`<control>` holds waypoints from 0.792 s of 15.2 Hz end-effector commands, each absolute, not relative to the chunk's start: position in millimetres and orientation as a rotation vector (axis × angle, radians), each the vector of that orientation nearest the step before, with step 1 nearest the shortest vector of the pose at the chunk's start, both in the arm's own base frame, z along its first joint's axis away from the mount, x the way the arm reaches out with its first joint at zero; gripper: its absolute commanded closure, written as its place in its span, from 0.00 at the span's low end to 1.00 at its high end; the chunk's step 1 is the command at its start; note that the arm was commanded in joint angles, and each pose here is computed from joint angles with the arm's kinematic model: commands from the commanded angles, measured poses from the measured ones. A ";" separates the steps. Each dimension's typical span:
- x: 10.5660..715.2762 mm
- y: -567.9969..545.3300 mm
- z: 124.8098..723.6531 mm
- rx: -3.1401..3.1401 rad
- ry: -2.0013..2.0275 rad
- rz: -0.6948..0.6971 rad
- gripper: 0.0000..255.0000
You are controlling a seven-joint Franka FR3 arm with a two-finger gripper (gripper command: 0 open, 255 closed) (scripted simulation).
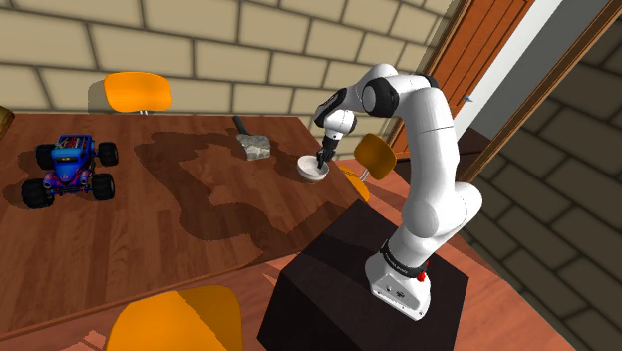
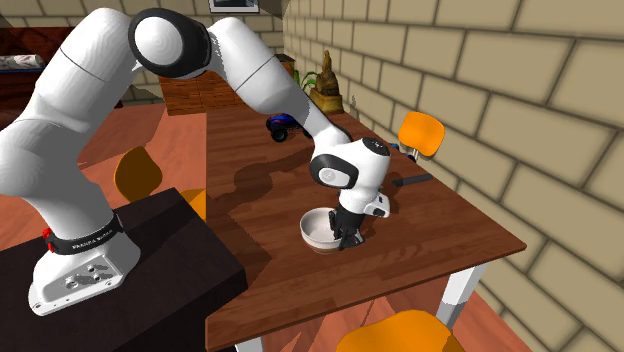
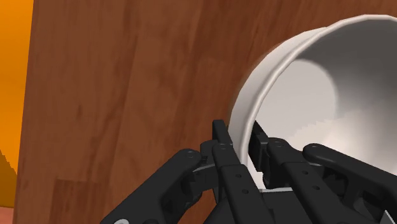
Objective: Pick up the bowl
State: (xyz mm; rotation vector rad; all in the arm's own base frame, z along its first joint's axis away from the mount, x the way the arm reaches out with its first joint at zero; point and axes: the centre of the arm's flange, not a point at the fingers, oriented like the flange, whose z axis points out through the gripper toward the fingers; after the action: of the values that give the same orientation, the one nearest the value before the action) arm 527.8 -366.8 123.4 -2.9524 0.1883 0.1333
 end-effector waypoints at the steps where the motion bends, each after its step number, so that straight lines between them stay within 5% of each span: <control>1: 527.9 -366.8 123.2 -2.952 0.188 0.133 1.00; 12: 527.7 -366.5 148.7 -2.952 0.188 0.133 1.00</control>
State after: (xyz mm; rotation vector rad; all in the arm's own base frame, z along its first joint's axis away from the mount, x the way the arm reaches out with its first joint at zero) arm 528.9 -366.9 142.2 -2.9525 0.1881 0.1335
